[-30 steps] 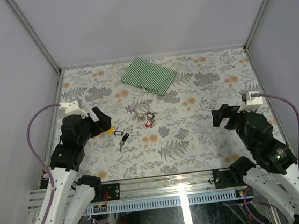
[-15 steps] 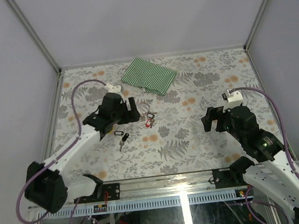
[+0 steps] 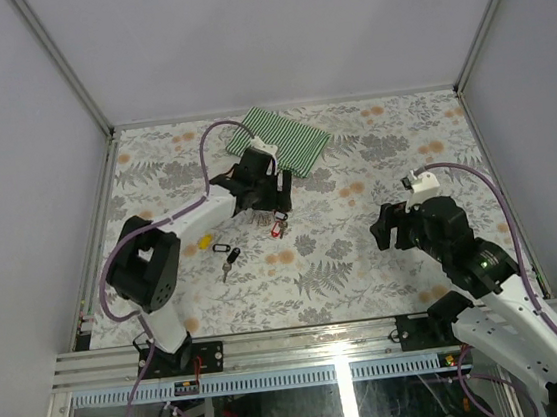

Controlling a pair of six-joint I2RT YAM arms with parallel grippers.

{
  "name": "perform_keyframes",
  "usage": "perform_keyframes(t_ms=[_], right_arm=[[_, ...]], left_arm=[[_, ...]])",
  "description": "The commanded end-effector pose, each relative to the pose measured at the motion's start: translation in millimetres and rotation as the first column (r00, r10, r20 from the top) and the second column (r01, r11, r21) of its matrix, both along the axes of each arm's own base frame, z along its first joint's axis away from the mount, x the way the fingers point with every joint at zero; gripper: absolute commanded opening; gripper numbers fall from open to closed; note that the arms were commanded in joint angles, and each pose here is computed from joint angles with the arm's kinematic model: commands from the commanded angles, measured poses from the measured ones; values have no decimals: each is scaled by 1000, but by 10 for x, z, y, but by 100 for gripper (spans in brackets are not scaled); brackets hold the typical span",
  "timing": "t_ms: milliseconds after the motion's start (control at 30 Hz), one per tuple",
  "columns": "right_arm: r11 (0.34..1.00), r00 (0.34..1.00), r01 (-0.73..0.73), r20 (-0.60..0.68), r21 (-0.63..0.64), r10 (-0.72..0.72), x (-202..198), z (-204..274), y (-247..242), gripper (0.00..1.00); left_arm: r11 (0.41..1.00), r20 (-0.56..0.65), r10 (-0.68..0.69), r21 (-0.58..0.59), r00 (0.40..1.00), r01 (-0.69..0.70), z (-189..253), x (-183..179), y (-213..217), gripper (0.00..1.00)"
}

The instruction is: Put the keys on the keyring

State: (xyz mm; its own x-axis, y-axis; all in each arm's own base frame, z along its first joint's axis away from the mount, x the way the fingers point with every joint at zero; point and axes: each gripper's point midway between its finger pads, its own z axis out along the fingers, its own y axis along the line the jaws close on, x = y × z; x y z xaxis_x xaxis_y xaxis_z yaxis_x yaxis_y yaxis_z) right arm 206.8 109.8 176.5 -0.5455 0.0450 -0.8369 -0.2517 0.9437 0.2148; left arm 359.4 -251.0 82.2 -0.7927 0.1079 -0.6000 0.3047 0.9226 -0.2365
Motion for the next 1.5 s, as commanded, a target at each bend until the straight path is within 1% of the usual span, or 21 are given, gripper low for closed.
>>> perform_keyframes(t_ms=[0, 300, 467, 700, 800, 933, 1067, 1233, 1333, 1400, 1467], right_arm=[[998, 998, -50, 37, 26, 49, 43, 94, 113, 78], [997, 997, -69, 23, 26, 68, 44, 62, 154, 76], [997, 997, -79, 5, 20, 79, 47, 17, 174, 76], [996, 996, -88, 8, 27, 87, 43, 20, 192, 76], [996, 996, -87, 6, 25, 87, 44, 15, 191, 77], [996, 996, -89, 2, 24, 89, 42, 7, 193, 78], [996, 996, -89, 1, 25, 89, 39, 6, 193, 78], [996, 996, -87, -1, 23, 87, 45, 0, 193, 79], [996, 996, -87, -3, 22, 87, 51, 7, 196, 79], [996, 997, -82, -6, 23, 82, 64, 11, 199, 79], [997, 997, -79, -15, 27, 79, 77, -5, 214, 79]], left_arm=[[998, 57, -54, -21, 997, 55, 60, 308, -138, 80], [997, -19, -81, 4, 996, 82, -300, 497, -196, 81], [996, -55, -90, -5, 994, 90, -433, 489, -204, 89], [994, -104, -107, -24, 989, 105, -529, 395, -240, 90], [993, -127, -118, -27, 985, 115, -574, 274, -248, 90], [989, -172, -147, -35, 974, 143, -652, 23, -269, 90], [983, -184, -181, -51, 966, 175, -598, -243, -331, 89], [976, -201, -214, -83, 956, 201, -537, -701, -416, 89], [970, -184, -239, -96, 953, 225, -451, -955, -456, 89], [968, -154, -244, -104, 958, 230, -321, -1037, -457, 89], [968, -104, -237, -114, 966, 225, -117, -1044, -440, 89]])
